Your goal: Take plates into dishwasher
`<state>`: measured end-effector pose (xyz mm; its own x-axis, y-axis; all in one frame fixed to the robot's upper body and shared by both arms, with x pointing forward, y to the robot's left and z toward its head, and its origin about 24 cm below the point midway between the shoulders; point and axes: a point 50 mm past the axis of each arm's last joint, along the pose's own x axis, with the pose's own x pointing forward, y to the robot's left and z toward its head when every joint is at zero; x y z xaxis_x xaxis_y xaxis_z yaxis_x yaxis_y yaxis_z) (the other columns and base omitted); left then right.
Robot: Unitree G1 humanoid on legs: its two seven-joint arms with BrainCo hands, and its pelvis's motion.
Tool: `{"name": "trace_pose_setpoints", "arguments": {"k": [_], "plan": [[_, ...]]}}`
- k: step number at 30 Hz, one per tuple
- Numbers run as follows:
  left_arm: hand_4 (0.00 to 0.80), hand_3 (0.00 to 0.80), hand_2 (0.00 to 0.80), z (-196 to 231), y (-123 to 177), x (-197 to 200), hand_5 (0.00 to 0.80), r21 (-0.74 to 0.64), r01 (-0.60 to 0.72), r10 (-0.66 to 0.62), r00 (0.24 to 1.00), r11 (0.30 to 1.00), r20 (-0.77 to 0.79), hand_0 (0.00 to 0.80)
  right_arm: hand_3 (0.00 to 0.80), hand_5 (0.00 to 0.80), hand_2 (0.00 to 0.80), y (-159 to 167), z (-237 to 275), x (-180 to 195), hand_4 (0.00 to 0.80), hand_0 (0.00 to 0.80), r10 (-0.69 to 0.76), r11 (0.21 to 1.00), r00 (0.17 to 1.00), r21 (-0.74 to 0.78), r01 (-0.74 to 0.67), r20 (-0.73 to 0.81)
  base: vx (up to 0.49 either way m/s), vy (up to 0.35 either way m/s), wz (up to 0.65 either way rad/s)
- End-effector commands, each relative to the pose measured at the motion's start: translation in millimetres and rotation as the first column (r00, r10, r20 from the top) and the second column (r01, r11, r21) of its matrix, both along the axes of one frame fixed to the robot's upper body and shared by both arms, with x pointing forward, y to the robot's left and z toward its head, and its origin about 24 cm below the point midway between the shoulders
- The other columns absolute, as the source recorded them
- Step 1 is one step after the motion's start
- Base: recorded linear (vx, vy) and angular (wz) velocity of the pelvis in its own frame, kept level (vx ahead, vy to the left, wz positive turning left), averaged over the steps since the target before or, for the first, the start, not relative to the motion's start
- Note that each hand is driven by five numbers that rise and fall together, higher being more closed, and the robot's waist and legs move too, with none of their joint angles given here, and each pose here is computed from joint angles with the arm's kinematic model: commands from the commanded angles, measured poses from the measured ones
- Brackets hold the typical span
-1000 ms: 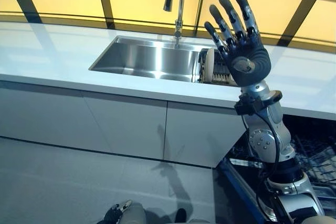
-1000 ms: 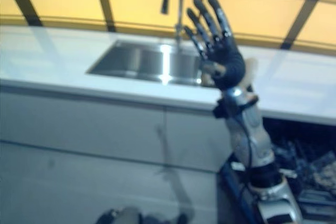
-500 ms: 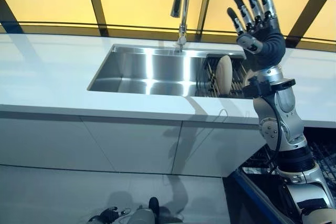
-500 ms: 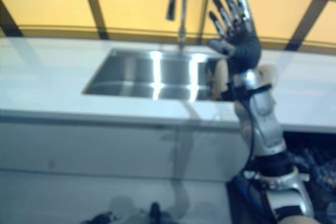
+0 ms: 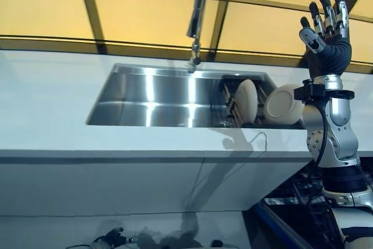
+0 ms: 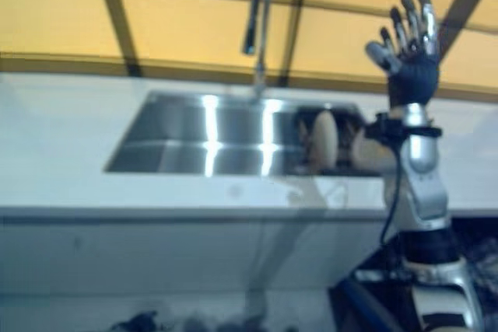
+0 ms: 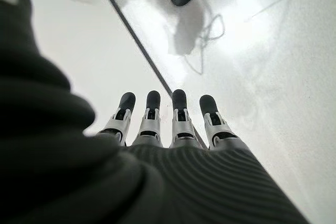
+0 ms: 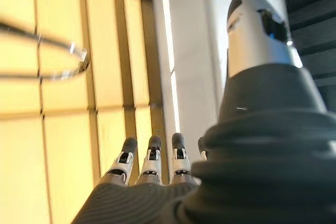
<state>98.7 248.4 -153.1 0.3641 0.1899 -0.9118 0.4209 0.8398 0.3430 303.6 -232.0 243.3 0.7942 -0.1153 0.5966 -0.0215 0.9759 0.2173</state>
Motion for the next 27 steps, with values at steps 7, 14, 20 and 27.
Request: {"name": "trace_pose_setpoints", "arguments": {"k": [7,14,20,27], "plan": [[0.000,0.000,0.000,10,13,27,0.000,0.019,-0.037,0.037,0.999,0.999,0.004,0.000,0.000,0.000,0.000,-29,45,10,0.000,0.000,-0.240,0.964,0.971,-0.118,0.240,0.015,0.124,-0.150,0.19],[0.000,0.000,0.000,10,11,27,0.000,-0.036,-0.030,0.031,1.000,0.999,0.004,0.000,0.000,0.000,0.000,-39,34,25,0.000,0.000,-0.330,0.928,0.938,-0.219,0.302,-0.104,0.109,-0.120,-0.02],[0.000,0.000,0.000,12,0,39,0.000,-0.059,-0.017,0.019,0.999,0.998,0.034,0.000,0.000,0.000,0.000,-48,22,39,0.000,0.000,-0.396,0.901,0.887,-0.287,0.325,-0.237,0.021,-0.041,0.06],[0.000,0.000,0.000,12,4,36,0.000,-0.052,-0.022,0.023,1.000,0.998,0.016,0.000,0.000,0.000,0.000,-56,15,46,0.000,0.000,-0.389,0.913,0.855,-0.267,0.308,-0.342,0.037,0.000,0.03]]}}
